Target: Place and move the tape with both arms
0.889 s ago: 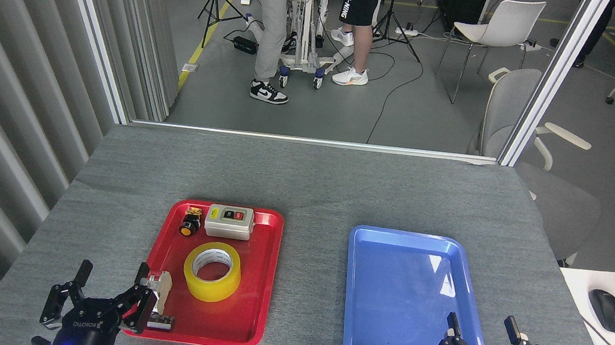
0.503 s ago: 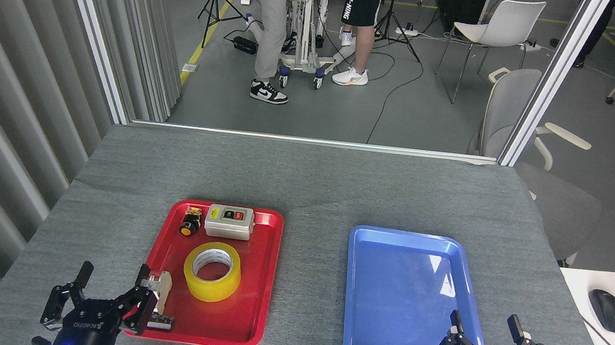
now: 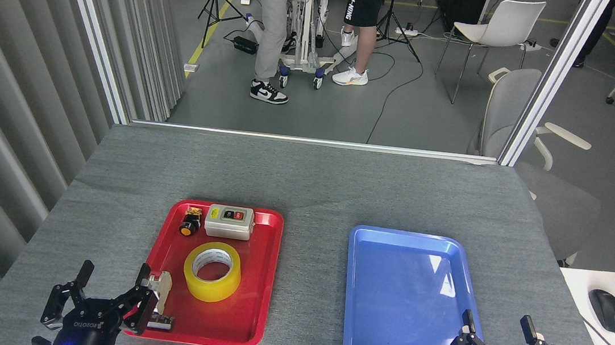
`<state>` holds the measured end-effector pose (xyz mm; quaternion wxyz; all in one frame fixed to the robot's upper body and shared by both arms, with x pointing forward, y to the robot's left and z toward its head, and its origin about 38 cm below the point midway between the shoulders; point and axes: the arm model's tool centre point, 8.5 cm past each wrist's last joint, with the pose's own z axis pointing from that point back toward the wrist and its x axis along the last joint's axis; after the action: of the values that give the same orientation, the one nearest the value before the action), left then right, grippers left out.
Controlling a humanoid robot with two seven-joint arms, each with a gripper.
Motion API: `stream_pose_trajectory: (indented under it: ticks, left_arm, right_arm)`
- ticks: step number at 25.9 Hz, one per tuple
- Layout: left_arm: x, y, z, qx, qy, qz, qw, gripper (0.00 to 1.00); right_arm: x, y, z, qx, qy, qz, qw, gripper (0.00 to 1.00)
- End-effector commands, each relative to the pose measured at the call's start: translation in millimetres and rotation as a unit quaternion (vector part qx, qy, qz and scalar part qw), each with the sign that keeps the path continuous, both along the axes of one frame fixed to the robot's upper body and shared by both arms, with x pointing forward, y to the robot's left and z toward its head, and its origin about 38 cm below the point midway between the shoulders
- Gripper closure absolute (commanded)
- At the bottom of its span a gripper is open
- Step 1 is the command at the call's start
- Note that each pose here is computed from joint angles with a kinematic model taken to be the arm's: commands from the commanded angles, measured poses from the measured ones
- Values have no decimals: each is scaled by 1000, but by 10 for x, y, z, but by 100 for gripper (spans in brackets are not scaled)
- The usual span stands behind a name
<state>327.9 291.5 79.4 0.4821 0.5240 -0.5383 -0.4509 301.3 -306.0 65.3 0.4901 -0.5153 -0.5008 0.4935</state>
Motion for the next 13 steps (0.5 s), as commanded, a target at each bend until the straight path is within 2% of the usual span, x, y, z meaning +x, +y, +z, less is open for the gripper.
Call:
stream_pose_trajectory:
  ticks: [1,4,13]
  left_arm:
    - [1,-4,4,-1,0,-1,1000,0]
    - [10,-8,19,0,-2,-2,1000,0]
    - [167,-10,165,2,-22,-8,1000,0]
  right_arm:
    - [11,-1,13,-2,-3,2,1000,0]
    - [104,-13,87,-5,-14,3,1000,0]
    - [106,21,50,0,-11,5,1000,0]
